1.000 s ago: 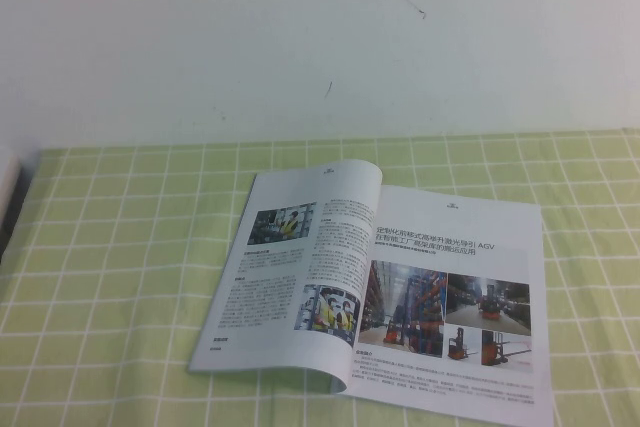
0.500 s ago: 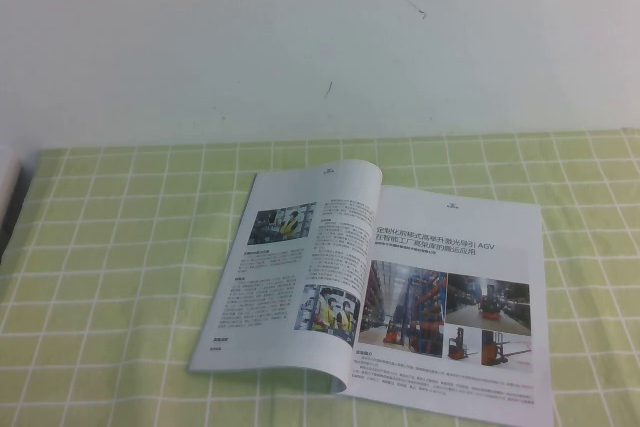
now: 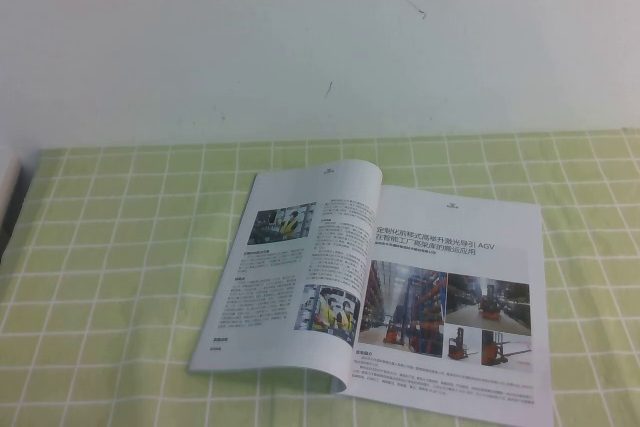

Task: Close book
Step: 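Close the open booklet and leave it lying on the table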

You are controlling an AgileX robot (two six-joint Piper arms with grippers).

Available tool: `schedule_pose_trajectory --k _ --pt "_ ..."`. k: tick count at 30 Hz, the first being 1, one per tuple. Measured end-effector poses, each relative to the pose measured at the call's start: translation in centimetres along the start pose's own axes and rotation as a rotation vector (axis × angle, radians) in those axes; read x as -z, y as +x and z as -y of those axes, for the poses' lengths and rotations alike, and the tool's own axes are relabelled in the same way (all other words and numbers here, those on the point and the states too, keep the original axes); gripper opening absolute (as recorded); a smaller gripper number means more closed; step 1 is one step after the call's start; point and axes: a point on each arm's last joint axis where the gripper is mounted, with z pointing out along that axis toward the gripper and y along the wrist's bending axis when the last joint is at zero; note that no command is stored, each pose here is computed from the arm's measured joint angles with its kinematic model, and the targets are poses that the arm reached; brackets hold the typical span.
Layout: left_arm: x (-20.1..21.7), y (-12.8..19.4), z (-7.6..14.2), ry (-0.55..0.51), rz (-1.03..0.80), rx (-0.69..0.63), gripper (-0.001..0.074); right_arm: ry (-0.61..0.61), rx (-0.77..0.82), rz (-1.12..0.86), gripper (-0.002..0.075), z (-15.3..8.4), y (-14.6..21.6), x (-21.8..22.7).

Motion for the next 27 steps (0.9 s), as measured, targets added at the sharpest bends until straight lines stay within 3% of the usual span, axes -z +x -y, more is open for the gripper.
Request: schedule_pose_trajectory --k 5,17,24,27 --pt "0.0 -1.0 0.0 0.005 0.145 0.002 -0.0004 0.02 0.0 0.14 -0.0003 0.2 -1.1 0.0" --pt "2.3 -5.9 0.2 0.034 0.751 0.025 -0.0004 0.141 -0.018 1.011 -0.0003 1.1 -7.5 4.3" --pt "2.7 -6.4 0.2 0.058 0.818 0.086 -0.0004 0.175 -0.199 1.082 -0.0003 2.1 -7.7 4.8" --pt "2.5 -6.1 0.1 0.069 0.766 0.137 -0.0004 0.151 -0.228 0.994 -0.0003 2.1 -7.9 4.5"
